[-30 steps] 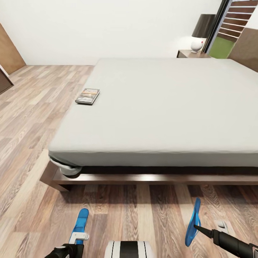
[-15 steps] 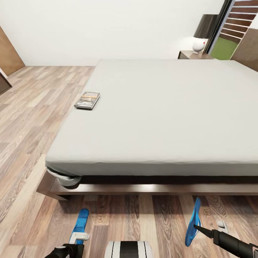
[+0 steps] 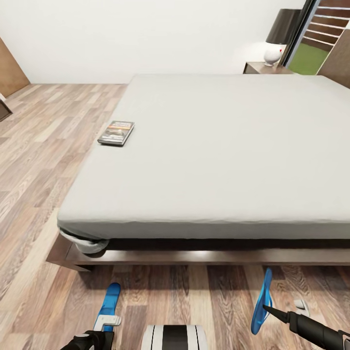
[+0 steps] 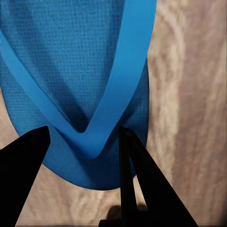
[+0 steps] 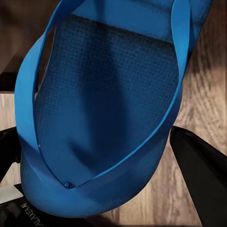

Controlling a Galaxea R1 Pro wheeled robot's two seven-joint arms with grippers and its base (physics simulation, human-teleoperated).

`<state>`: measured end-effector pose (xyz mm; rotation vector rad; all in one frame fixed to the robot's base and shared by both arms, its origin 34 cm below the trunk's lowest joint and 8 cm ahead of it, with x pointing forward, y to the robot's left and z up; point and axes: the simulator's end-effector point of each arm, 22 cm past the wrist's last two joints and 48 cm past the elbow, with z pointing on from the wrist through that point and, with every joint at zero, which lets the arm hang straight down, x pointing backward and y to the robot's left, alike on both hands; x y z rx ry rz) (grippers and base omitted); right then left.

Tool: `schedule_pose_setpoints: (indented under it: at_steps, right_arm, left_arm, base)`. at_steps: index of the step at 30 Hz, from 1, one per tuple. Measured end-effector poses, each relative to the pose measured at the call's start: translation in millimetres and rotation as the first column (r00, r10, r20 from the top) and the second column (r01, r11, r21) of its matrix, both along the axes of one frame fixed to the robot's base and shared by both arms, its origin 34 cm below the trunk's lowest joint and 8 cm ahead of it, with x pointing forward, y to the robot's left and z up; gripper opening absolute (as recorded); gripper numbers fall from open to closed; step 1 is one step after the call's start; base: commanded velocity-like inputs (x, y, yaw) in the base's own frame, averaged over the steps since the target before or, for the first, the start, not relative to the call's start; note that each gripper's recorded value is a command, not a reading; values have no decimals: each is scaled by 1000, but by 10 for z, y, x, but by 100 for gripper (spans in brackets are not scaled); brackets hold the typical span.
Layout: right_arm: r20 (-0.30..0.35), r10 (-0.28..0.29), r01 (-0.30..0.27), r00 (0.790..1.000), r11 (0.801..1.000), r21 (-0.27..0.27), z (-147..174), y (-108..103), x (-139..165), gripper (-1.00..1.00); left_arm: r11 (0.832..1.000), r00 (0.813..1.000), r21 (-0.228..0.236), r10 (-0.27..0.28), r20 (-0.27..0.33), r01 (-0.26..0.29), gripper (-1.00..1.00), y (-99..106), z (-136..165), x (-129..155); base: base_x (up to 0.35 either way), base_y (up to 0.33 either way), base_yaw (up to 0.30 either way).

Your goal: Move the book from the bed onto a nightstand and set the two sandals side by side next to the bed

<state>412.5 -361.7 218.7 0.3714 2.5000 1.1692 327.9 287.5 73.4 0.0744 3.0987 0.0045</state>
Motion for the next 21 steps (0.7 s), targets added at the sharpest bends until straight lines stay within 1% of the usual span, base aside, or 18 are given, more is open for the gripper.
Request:
schedule_pose_setpoints:
  at_steps: [2,7,16,21]
  right_arm:
    - [-8,0,0,1000,1000,0,-28,1,-21,-100]
    - [-6,-1,1,1000,1000,0,-27,1,-17,-100]
    - [-44,0,0,999,1000,0,-156,1,-126,-100]
    - [-43,-1,1,999,1000,-1,-156,-1,-122,-100]
  left_arm:
    - [1000,1000,0,0,-8,0,-100,1,-22,-35]
    - [1000,1000,0,0,-8,0,-100,0,-22,-33]
    - [1000,999,1,0,-45,0,-100,3,-117,-193]
    - [1000,999,0,-1,-45,1,-100,0,-117,-191]
  base:
    - [0,0,0]
    - [0,0,0]
    - [0,0,0]
    - [0,0,0]
